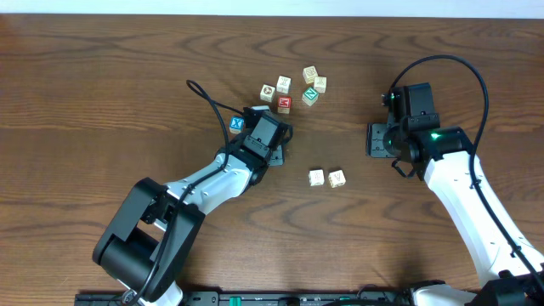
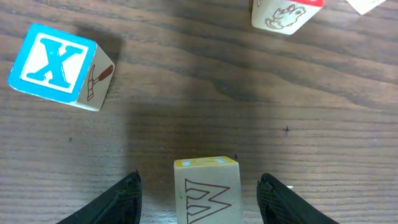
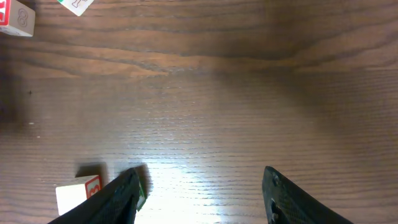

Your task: Lift 4 blocks

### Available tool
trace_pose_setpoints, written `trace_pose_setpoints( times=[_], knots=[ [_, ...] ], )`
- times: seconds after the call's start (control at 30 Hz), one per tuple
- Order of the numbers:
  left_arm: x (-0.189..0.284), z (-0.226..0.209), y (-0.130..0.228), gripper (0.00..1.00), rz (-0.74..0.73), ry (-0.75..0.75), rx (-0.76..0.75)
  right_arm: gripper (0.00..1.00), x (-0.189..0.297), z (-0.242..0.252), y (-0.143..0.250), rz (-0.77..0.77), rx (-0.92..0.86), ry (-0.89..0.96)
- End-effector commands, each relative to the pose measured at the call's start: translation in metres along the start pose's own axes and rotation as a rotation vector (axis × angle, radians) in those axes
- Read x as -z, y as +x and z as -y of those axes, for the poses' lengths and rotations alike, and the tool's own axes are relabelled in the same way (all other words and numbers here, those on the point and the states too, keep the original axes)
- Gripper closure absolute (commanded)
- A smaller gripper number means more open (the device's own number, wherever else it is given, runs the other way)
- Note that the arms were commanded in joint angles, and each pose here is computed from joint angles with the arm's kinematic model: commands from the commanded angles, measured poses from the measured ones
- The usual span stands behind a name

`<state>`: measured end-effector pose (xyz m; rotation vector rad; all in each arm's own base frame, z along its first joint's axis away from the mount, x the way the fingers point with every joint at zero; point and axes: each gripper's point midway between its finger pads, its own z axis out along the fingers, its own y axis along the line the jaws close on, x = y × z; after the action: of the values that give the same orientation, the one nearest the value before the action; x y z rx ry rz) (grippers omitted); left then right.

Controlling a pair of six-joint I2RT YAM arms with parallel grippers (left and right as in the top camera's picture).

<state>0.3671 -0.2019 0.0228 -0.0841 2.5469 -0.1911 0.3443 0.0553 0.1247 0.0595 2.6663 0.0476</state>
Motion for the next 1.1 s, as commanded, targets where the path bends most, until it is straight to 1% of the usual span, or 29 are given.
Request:
trace_pose_setpoints(
  times=[0.0,0.53,0.67,1.07],
  knots=[
    [0.001,0.003,-0.012,0.4,0.035,-0.002,-0.005,0.39,-0.002,0.005,0.001,0.0,-0.018,0.014],
    [0.0,0.002,-0.017,0.4,0.058,-0.015,-0.024,0.4,-0.002,0.005,0.001,-0.001,-0.019,0.014],
    [0.0,0.001,-0.017,0.43,0.06,-0.018,-0.024,0.39,-0.002,0.005,0.001,-0.001,-0.019,0.014],
    [-0.013,-0.002,-0.007,0.43,0.033,-0.035,-0.031,0.39,-0.002,0.005,0.001,-0.001,-0.019,0.014]
  ],
)
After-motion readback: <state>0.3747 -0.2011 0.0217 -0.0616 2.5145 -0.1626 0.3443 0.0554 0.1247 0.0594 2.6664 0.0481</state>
